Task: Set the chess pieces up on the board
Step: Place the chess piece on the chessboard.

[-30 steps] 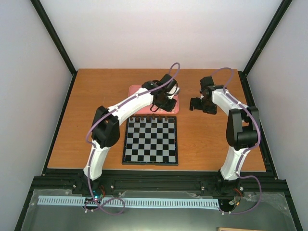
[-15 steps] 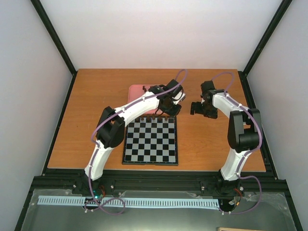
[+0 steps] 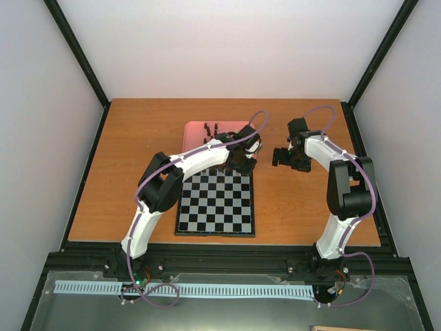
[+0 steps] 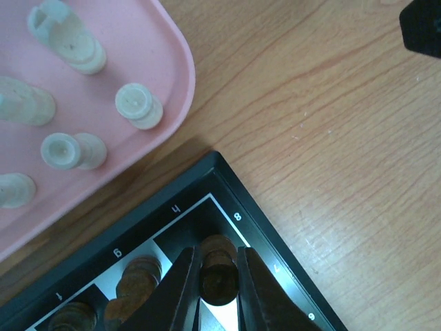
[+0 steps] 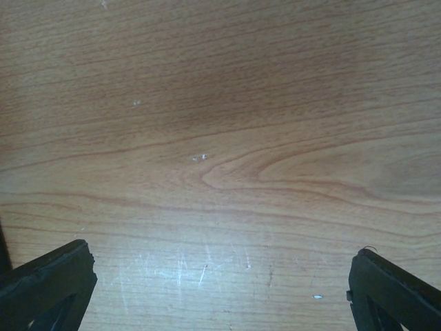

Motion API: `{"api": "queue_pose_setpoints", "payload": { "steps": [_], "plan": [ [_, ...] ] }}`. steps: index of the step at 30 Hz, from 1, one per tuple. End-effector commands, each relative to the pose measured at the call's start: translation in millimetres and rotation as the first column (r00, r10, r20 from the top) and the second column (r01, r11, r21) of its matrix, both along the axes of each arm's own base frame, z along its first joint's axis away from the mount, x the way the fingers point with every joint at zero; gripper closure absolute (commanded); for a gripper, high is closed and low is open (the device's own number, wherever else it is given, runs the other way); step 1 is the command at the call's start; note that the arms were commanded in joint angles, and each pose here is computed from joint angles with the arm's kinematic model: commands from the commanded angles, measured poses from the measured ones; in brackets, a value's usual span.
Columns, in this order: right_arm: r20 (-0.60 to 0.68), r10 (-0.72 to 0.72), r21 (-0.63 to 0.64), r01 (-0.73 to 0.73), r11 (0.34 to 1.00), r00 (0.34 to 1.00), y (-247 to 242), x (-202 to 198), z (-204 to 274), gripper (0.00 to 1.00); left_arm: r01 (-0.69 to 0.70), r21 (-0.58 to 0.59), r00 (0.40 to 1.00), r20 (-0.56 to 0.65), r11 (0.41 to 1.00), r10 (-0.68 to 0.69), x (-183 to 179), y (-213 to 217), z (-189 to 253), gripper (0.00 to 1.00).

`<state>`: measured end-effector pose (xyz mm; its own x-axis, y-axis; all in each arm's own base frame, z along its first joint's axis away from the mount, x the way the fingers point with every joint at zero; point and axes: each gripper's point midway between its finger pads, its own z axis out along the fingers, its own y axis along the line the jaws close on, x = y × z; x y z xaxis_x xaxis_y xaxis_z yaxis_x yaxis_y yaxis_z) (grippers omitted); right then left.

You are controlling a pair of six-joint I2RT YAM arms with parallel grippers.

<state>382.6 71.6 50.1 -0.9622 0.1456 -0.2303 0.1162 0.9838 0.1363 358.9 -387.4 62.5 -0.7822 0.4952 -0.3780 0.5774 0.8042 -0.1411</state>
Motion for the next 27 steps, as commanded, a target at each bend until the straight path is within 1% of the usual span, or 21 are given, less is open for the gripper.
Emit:
{"api": "queue_pose_setpoints", "payload": {
  "steps": [1, 16, 25, 27],
  "plan": [
    [0.044, -0.013, 0.011, 0.012, 1.000, 0.999, 0.2, 4.6, 12.5, 0.00, -0.014, -0.038, 0.998, 0.066, 0.999, 0.017, 10.5, -10.2, 16.4, 0.99],
    [0.038, -0.005, 0.010, 0.005, 1.000, 0.999, 0.5, 4.6, 10.7, 0.00, 0.000, -0.008, 0.998, 0.058, 1.000, 0.000, 12.0, -10.3, 7.8, 0.98],
    [0.036, -0.007, 0.011, 0.006, 1.000, 0.999, -0.2, 2.9, 10.0, 0.00, -0.004, 0.019, 0.998, 0.062, 1.000, 0.003, 14.5, -7.5, -0.2, 0.90],
    [0.037, -0.005, 0.010, 0.005, 1.000, 0.999, -0.3, 3.1, 10.4, 0.00, -0.003, 0.027, 0.998, 0.064, 1.000, 0.001, 14.9, -6.4, -0.1, 0.90]
  ]
}}
